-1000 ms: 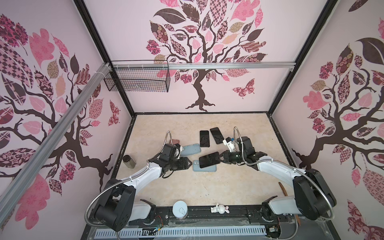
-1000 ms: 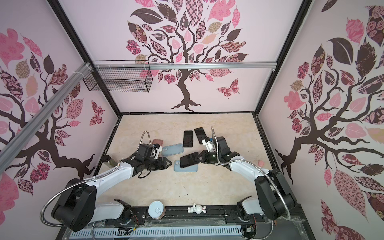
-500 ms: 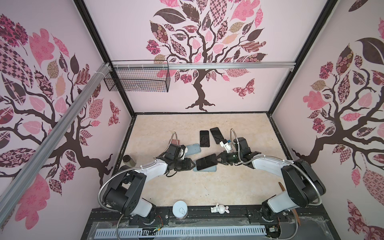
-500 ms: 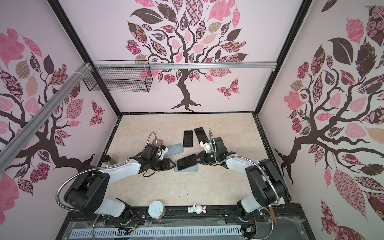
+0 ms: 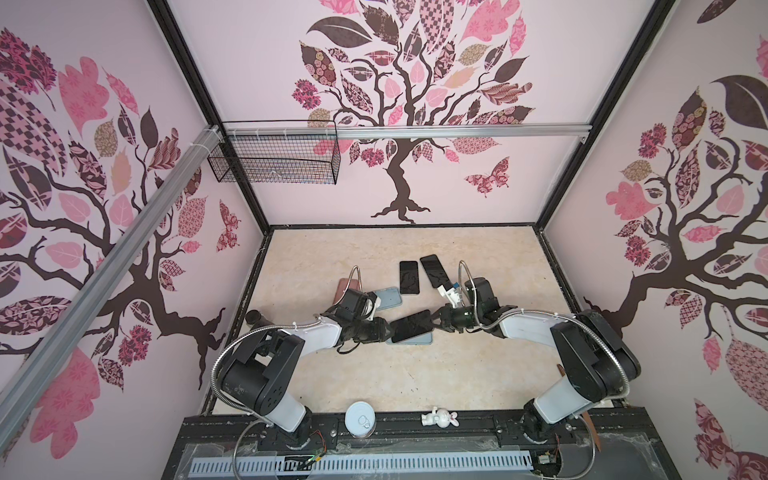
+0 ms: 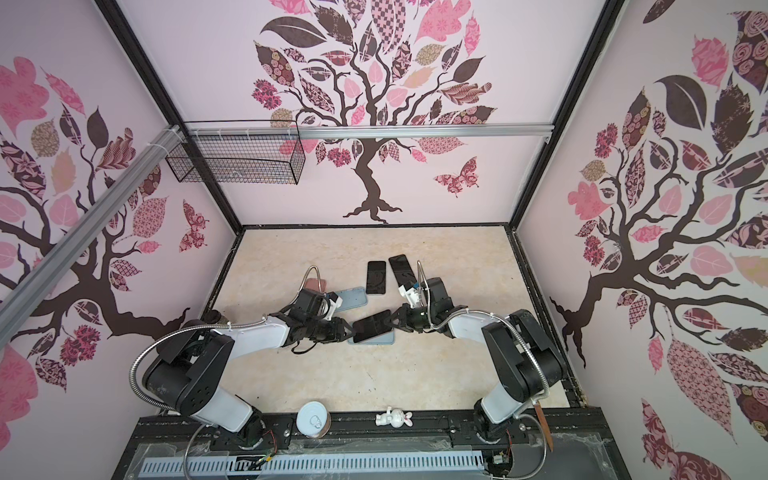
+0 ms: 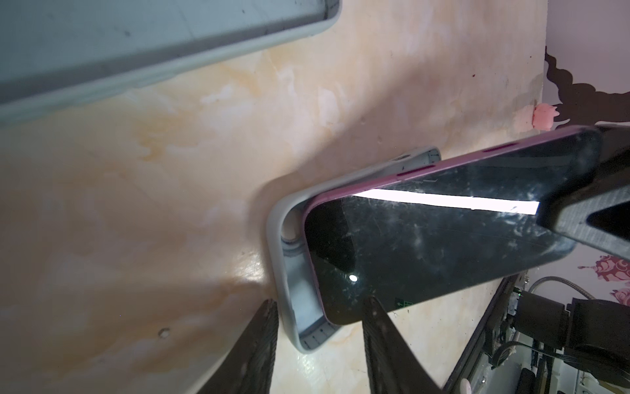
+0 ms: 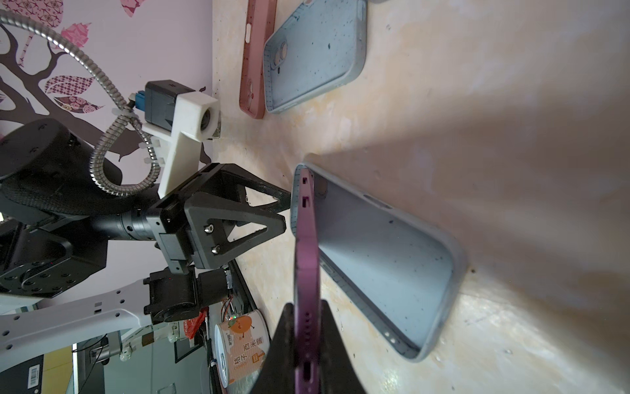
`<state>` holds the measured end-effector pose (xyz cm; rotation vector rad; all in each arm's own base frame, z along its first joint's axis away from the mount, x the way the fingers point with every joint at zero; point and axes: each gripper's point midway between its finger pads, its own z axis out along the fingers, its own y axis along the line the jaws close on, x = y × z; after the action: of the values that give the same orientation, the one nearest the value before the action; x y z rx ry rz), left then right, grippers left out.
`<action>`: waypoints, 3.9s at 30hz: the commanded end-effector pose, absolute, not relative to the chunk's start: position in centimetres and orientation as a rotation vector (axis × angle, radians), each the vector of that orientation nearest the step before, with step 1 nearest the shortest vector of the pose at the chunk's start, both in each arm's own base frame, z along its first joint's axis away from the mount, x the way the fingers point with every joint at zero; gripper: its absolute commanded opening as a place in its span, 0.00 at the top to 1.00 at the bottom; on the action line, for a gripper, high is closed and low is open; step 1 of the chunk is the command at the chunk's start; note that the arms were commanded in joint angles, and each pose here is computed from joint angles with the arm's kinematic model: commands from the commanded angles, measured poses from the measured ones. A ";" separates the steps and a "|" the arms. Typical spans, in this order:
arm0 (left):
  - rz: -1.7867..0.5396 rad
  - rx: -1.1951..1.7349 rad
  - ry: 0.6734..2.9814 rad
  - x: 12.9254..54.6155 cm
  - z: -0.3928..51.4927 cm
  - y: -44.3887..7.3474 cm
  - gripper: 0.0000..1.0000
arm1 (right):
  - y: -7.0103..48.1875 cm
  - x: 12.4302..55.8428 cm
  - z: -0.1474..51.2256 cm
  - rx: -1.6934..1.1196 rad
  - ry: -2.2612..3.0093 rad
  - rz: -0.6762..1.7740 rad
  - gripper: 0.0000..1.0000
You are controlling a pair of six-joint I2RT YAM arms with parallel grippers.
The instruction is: Put the phone into the phone case
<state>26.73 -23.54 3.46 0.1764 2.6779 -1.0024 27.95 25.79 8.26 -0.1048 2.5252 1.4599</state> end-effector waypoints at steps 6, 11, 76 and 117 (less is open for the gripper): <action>-1.079 0.201 2.619 27.6 4.5 -25.2 0.58 | 25.9 28.1 7.1 -0.107 2.539 1.480 0.99; -1.094 0.205 2.620 27.2 4.3 -25.8 0.59 | 25.9 28.1 6.5 -0.089 2.550 1.478 0.98; -0.991 0.088 2.656 25.9 3.9 -24.2 0.59 | 23.2 29.1 6.6 -0.254 2.735 0.720 0.40; -1.061 0.122 2.701 26.6 3.3 -26.5 0.64 | 21.3 25.7 2.4 -0.241 2.848 0.683 0.79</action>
<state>25.72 -25.70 2.80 0.1028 2.7246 -1.0432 26.38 21.22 2.90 -0.2387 2.8233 0.6639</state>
